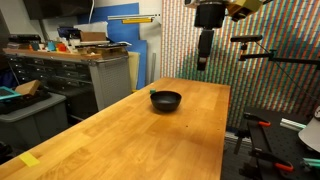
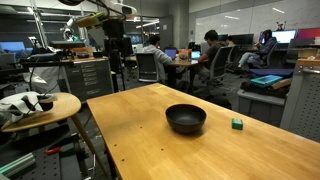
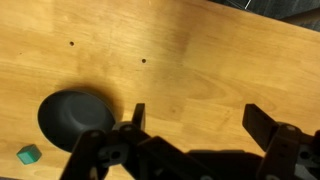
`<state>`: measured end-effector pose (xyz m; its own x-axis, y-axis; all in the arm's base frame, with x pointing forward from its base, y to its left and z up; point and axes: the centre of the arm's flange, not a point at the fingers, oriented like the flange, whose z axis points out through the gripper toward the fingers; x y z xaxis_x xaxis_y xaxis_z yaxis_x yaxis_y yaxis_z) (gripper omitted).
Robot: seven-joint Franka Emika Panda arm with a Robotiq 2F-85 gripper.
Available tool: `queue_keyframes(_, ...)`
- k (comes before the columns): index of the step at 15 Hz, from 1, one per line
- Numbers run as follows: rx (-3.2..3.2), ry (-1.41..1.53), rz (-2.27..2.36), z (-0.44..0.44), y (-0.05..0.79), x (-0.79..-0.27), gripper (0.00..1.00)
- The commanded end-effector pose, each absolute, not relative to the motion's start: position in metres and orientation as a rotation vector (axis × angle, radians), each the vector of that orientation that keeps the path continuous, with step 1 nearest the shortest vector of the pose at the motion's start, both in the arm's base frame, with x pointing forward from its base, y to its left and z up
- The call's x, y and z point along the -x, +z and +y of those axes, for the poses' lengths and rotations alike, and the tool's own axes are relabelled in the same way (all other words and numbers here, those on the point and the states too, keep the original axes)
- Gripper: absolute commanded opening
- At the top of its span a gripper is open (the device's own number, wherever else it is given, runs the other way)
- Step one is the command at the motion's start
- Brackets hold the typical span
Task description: Put the green block inside the black bowl
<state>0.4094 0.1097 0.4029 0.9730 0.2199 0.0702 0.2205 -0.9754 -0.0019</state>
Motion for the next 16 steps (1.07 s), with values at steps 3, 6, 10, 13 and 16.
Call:
queue_keyframes(3,3.081,-0.084,-0.394,0.049,0.438,-0.472,1.0)
queue_keyframes(6,3.066,-0.065,-0.422,0.01,0.447,-0.51,1.0)
queue_keyframes(10,3.014,-0.023,-0.562,-0.04,0.444,-0.56,1.0)
queue_keyframes(13,2.95,-0.007,-0.736,-0.073,0.432,-0.594,1.0)
queue_keyframes(16,2.896,-0.012,-0.95,-0.105,0.415,-0.625,1.0)
